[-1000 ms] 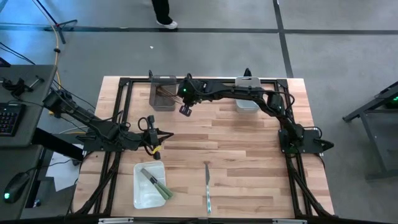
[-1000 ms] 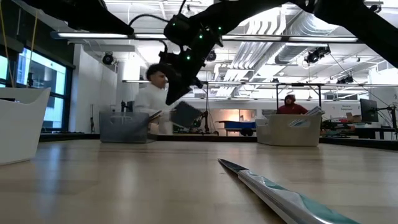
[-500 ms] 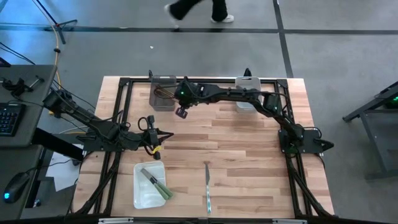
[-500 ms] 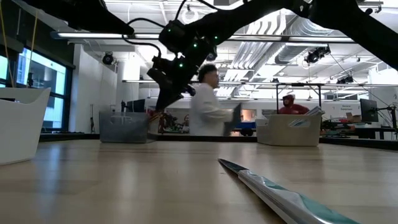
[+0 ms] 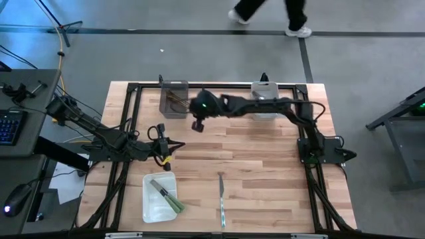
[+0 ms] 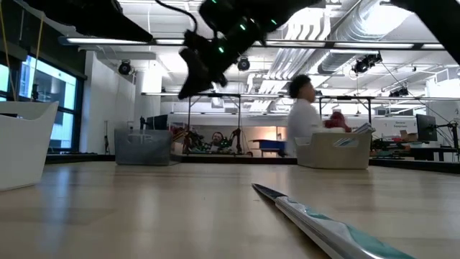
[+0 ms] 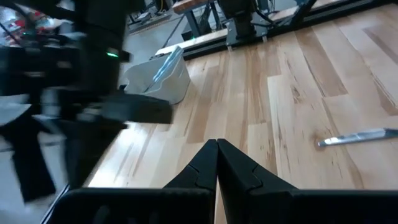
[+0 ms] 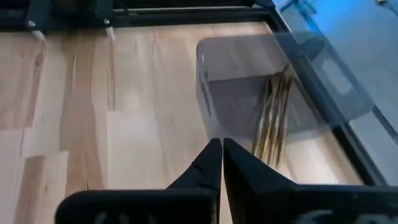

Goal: Sort silverware by color (type)
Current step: Put the blue table knife into the gray bin

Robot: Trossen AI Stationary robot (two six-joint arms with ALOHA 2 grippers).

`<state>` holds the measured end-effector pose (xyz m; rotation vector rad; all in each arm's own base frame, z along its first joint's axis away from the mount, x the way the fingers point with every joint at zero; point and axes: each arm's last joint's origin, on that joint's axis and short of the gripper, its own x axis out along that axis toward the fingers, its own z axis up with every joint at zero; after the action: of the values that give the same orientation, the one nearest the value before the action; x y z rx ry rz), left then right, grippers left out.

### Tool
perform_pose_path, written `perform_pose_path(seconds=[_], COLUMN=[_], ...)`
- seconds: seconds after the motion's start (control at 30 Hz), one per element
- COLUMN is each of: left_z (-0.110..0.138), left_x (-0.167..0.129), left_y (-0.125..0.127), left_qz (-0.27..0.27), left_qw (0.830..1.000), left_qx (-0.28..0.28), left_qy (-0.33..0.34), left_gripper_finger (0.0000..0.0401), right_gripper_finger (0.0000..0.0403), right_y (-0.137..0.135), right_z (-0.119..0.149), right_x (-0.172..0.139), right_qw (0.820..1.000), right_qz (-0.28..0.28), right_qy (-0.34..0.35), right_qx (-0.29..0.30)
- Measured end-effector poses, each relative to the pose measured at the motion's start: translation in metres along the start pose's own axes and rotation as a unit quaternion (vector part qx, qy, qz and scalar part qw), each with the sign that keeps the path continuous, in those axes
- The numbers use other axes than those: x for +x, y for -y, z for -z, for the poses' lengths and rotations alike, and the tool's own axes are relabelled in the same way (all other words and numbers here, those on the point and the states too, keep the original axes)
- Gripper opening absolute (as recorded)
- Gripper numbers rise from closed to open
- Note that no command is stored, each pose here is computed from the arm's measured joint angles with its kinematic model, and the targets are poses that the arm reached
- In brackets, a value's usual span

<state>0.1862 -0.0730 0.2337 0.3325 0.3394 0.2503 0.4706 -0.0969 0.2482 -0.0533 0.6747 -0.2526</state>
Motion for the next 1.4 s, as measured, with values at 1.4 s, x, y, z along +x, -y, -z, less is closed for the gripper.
perform_pose_path(seconds=[1.4], left_z=[-0.004], left_x=[0.000], left_y=[-0.002], left_qz=[0.009], left_qw=[0.999], left_qx=[-0.026], left_qy=[0.017], left_gripper_finger=[0.0000], right_gripper_finger=[0.0000], right_y=[-0.214], right_z=[0.190], right_x=[-0.069], right_qw=[0.960], right_qz=[-0.265], right_qy=[-0.080], right_qx=[-0.034])
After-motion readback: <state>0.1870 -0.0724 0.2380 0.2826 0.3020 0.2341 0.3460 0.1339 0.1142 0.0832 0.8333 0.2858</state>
